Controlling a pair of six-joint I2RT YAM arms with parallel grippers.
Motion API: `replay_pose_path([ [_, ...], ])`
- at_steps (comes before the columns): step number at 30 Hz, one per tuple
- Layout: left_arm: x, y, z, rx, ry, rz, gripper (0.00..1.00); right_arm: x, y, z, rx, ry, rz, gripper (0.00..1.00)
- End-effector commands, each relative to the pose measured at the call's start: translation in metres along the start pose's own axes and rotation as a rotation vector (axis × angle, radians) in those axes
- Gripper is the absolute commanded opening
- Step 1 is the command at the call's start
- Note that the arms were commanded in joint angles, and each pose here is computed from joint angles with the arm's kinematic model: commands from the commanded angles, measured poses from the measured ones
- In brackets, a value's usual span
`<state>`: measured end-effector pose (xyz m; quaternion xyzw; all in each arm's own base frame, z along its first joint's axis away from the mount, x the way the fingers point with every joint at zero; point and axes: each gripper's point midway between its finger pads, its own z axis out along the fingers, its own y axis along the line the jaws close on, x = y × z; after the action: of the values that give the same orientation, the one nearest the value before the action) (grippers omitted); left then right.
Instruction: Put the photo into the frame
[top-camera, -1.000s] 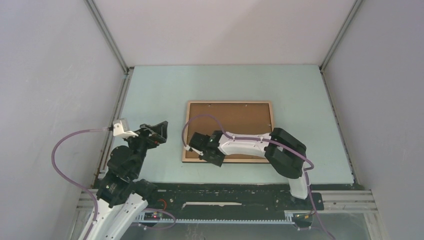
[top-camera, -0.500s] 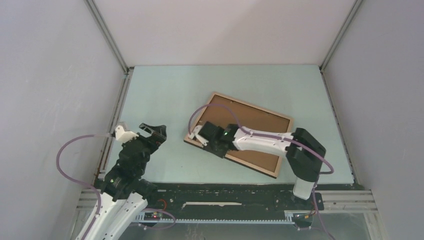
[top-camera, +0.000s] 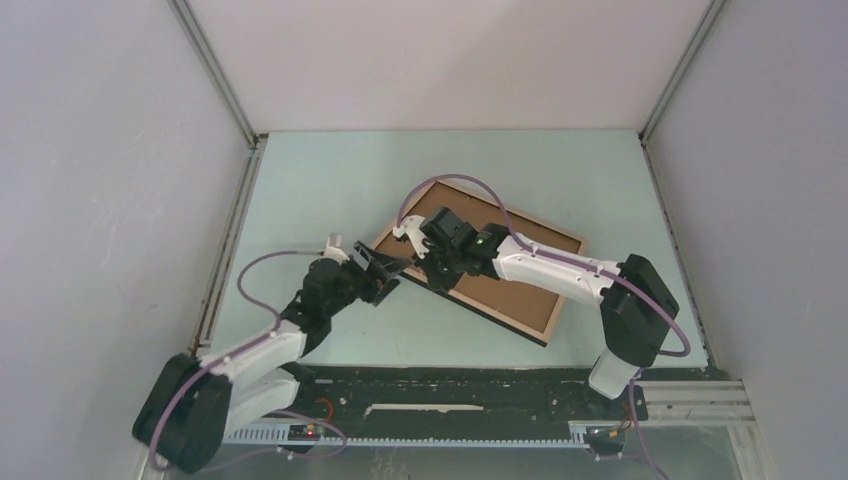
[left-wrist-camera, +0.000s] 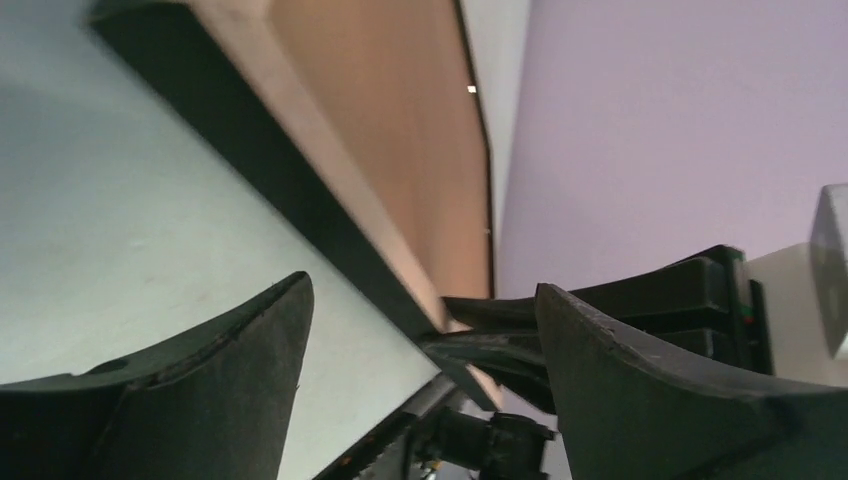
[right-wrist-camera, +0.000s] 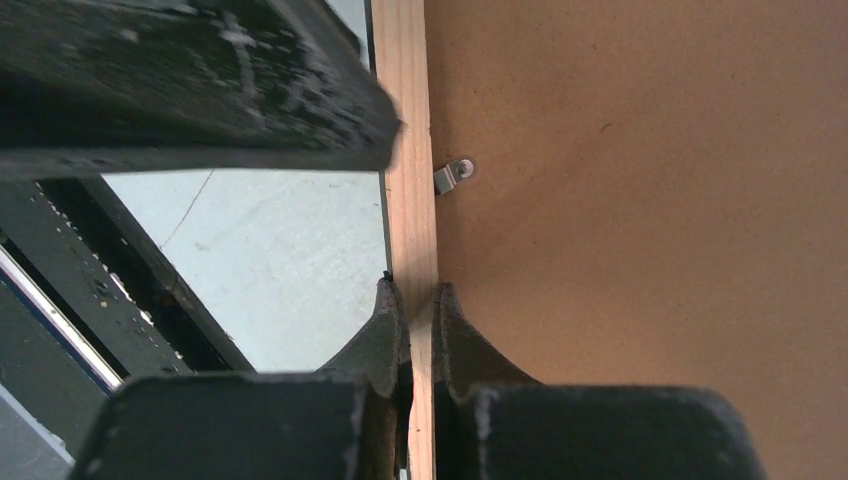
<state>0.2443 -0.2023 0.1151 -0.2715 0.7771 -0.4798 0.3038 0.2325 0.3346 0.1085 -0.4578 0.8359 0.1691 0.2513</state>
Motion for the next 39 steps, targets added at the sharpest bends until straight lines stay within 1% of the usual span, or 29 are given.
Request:
replay_pose_path([
  [1,-0.001,-0.069,0.006,0.3,0.048,-0.077,0.83,-0.043,0.006,-0.023,-0.03,-0.169,0.082,0.0],
  [2,0.0,-0.066,0.012,0.284,0.059,-0.092,0.8,-0.043,0.005,-0.023,-0.026,-0.17,0.09,0.0],
  [3,0.0,-0.063,0.02,0.271,0.07,-0.105,0.75,-0.044,0.003,-0.023,-0.023,-0.174,0.093,0.0],
  [5,0.001,-0.065,0.027,0.297,0.081,-0.129,0.58,-0.045,0.003,-0.025,-0.02,-0.18,0.101,0.0],
  [6,0.0,-0.067,0.028,0.318,0.079,-0.138,0.46,-0.046,0.002,-0.025,-0.006,-0.182,0.111,0.0],
  [7,-0.002,-0.068,0.03,0.331,0.072,-0.148,0.38,-0.045,0.001,-0.028,0.011,-0.182,0.12,0.0],
  [8,-0.002,-0.068,0.03,0.338,0.072,-0.154,0.32,-0.042,-0.001,-0.028,0.033,-0.172,0.124,0.0],
  [9,-0.002,-0.069,0.031,0.345,0.073,-0.154,0.26,-0.036,-0.003,-0.03,0.066,-0.151,0.133,0.1],
  [11,-0.001,-0.069,0.032,0.344,0.076,-0.156,0.13,-0.023,-0.007,-0.035,0.17,-0.107,0.123,0.38],
  [12,-0.002,-0.07,0.031,0.346,0.076,-0.157,0.09,-0.014,-0.006,-0.038,0.235,-0.081,0.103,0.52],
  [13,-0.002,-0.07,0.03,0.346,0.074,-0.159,0.05,-0.006,-0.014,-0.045,0.348,-0.067,0.079,0.64],
  [14,-0.002,-0.071,0.03,0.348,0.075,-0.16,0.02,0.004,-0.014,-0.05,0.424,-0.043,0.045,0.74],
  [15,-0.002,-0.071,0.029,0.348,0.076,-0.161,0.0,0.014,-0.012,-0.055,0.488,-0.02,0.013,0.82],
  [16,-0.002,-0.072,0.029,0.349,0.077,-0.162,0.0,0.023,-0.012,-0.06,0.549,0.003,-0.019,0.85],
  [17,-0.002,-0.073,0.029,0.351,0.078,-0.166,0.0,0.033,-0.013,-0.066,0.61,0.032,-0.049,0.89],
  [19,-0.003,-0.076,0.028,0.356,0.08,-0.174,0.0,0.05,-0.011,-0.076,0.707,0.078,-0.103,0.92],
  [23,-0.005,-0.082,0.025,0.366,0.085,-0.208,0.0,0.066,-0.015,-0.093,0.91,0.117,-0.195,0.92],
  [27,-0.006,-0.087,0.022,0.355,0.083,-0.219,0.0,0.071,-0.031,-0.107,1.155,0.133,-0.207,0.89],
  [31,-0.009,-0.085,0.019,0.318,0.069,-0.219,0.0,0.066,-0.033,-0.109,1.264,0.14,-0.275,0.86],
  [32,-0.01,-0.085,0.017,0.311,0.064,-0.214,0.0,0.065,-0.034,-0.108,1.27,0.135,-0.274,0.82],
  [36,-0.014,-0.082,0.012,0.27,0.04,-0.181,0.0,0.061,-0.035,-0.101,1.236,0.121,-0.241,0.57],
  [37,-0.015,-0.082,0.011,0.264,0.034,-0.174,0.0,0.059,-0.035,-0.101,1.224,0.114,-0.232,0.49],
  [38,-0.017,-0.082,0.009,0.261,0.026,-0.165,0.0,0.057,-0.035,-0.103,1.216,0.101,-0.219,0.38],
  [39,-0.019,-0.083,0.007,0.259,0.017,-0.156,0.0,0.055,-0.036,-0.105,1.206,0.092,-0.205,0.3],
])
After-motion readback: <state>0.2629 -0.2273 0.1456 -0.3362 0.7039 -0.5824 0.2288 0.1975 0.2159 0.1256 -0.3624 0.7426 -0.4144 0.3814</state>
